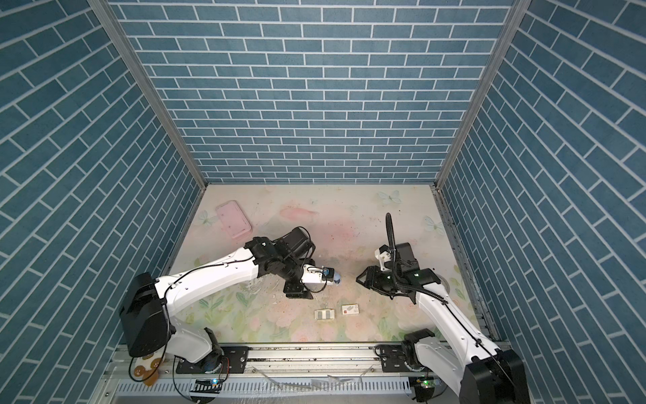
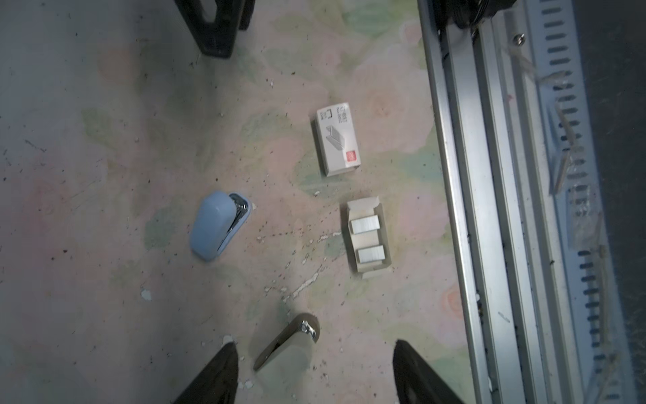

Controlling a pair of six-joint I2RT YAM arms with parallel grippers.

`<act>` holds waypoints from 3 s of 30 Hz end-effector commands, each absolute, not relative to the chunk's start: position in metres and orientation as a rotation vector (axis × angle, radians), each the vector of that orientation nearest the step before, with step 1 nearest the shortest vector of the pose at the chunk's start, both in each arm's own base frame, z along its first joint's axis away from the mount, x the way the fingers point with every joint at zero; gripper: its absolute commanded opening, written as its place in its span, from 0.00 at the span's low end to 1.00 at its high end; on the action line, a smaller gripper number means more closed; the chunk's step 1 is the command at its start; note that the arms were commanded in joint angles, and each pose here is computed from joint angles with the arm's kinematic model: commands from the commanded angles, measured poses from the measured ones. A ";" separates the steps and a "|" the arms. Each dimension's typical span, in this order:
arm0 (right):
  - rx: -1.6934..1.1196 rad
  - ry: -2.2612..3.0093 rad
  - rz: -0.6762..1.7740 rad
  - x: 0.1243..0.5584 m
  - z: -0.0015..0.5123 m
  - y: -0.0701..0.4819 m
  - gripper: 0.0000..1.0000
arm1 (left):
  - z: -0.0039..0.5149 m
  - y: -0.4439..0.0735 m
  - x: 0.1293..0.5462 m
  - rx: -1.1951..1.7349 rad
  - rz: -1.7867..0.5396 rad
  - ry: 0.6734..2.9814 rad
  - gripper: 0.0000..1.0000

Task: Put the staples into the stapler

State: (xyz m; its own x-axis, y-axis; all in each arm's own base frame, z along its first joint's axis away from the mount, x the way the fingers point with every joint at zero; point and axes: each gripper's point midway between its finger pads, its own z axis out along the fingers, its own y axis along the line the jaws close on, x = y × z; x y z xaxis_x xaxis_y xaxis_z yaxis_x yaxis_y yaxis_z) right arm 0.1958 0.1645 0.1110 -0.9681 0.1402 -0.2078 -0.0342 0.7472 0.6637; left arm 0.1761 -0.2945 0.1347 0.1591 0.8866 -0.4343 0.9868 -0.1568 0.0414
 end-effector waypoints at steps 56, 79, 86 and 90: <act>0.078 2.668 1.076 0.208 0.109 0.171 0.51 | 0.043 -0.263 0.202 2.414 -0.269 1.698 0.40; 0.078 2.663 1.078 0.210 0.108 0.172 0.50 | 0.037 -0.259 0.198 2.423 -0.284 1.724 0.42; 0.075 2.660 1.077 0.210 0.111 0.172 0.50 | 0.036 -0.258 0.198 2.430 -0.281 1.725 0.39; 0.073 2.663 1.075 0.210 0.112 0.172 0.50 | 0.034 -0.257 0.197 2.432 -0.285 1.730 0.42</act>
